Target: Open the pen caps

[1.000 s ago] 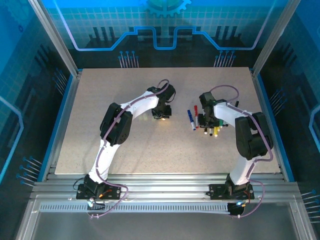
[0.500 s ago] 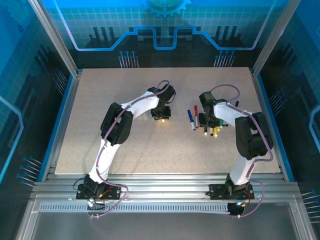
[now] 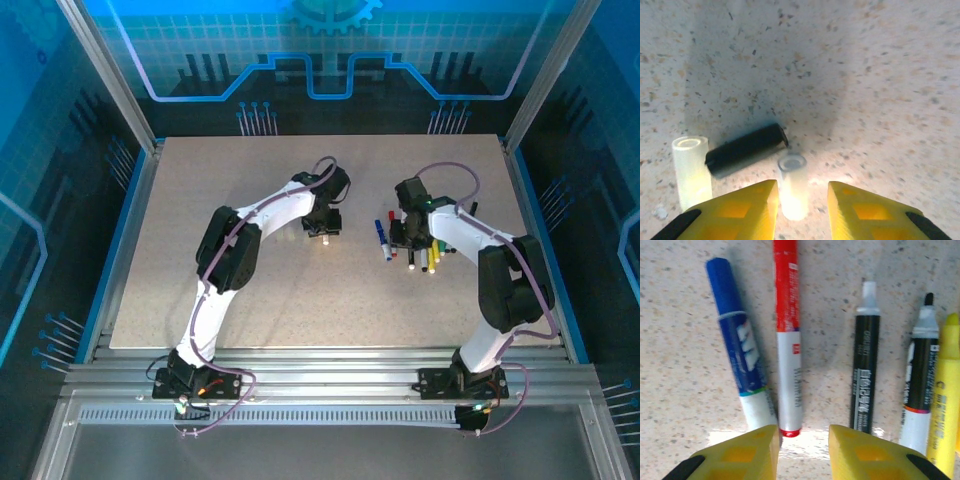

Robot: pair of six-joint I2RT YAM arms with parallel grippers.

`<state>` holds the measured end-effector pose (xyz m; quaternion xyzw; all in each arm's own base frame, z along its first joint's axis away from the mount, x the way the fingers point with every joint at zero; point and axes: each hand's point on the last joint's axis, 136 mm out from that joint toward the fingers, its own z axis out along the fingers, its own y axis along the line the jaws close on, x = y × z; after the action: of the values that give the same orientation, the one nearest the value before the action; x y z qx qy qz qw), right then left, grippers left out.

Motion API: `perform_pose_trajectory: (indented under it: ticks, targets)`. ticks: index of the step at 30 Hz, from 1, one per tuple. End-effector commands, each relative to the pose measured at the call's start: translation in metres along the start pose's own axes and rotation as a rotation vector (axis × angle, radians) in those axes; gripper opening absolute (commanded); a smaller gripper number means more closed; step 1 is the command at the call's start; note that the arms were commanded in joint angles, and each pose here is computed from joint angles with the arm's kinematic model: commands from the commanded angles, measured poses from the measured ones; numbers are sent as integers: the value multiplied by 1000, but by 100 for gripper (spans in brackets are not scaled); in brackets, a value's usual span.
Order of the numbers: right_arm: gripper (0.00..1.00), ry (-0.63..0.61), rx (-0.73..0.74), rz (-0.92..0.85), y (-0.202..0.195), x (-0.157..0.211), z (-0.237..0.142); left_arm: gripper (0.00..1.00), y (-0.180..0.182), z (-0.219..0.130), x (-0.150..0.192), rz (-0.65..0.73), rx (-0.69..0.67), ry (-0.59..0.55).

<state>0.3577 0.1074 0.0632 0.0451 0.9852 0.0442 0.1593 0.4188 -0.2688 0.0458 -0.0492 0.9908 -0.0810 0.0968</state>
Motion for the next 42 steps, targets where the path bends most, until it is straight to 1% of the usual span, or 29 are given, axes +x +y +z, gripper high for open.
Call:
perform_pose_trajectory:
  ticks: [1,5,9,20,33,36,39,42]
  targets:
    - [35,-22,-54,-19,21,-12,-3,32,-19,-45,-13,6,93,-81]
    - [35,-20,-67,-40,31,-15,2,32,-27,-57,-17,14,124,-95]
    - [36,-6,-66,-56,37,-16,9,32,-35,-60,-17,10,168,-92]
    - [36,41,-26,-75,38,-11,31,32,-38,-54,-12,5,195,-72]
    - [31,96,-11,-79,41,3,56,32,-39,-44,-9,-1,203,-51]
    - [29,116,-3,-85,43,8,62,32,-39,-42,-10,-6,204,-51]
    - [24,137,8,-93,44,14,68,32,-41,-41,-9,-10,212,-48]
    - [15,152,10,-102,47,19,71,32,-43,-40,-8,-16,224,-43]
